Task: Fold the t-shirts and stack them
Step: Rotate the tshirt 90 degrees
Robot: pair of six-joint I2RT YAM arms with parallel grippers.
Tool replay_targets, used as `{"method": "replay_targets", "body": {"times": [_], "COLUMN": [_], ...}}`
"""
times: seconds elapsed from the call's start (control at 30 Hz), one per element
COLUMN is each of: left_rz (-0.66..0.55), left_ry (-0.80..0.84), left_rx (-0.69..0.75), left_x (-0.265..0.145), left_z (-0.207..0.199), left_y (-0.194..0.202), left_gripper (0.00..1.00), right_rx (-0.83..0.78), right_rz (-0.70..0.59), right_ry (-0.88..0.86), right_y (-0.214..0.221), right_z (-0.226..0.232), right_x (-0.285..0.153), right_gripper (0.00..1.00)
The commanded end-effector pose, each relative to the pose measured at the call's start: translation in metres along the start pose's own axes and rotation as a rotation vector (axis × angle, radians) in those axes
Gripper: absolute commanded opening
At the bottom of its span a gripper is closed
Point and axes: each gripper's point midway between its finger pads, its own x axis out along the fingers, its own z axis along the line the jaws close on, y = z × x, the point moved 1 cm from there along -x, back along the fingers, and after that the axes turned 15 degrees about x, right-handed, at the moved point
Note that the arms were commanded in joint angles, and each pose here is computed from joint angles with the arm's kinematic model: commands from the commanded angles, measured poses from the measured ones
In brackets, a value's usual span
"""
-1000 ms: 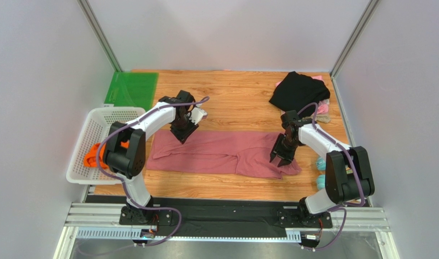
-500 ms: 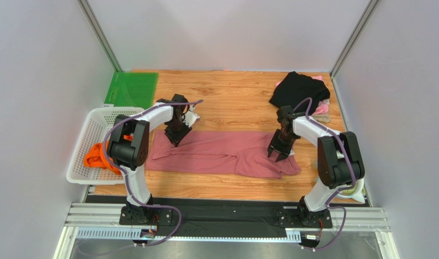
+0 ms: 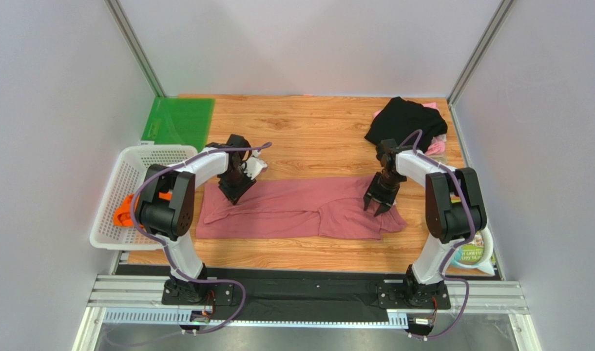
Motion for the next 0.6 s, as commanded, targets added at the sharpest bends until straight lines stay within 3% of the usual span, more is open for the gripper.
{"method": "replay_targets", "body": {"times": [0.0,0.57], "left_rz": [0.084,0.062], "left_ry": [0.051,0.215], "left_rx": [0.029,0.081], "left_x": [-0.006,-0.025], "left_z": [-0.018,-0.074], "left_y": [0.034,0.032], "left_gripper": [0.37,0.37], "right_rx": [-0.012,-0.112], "right_rz": [-0.090,0.020], "right_ry": [-0.013,-0.192], "right_y": [-0.036,-0.078], "right_z": [0.022,0.169], "right_x": [0.002,0.011], "right_gripper": [0.43,0.43]}}
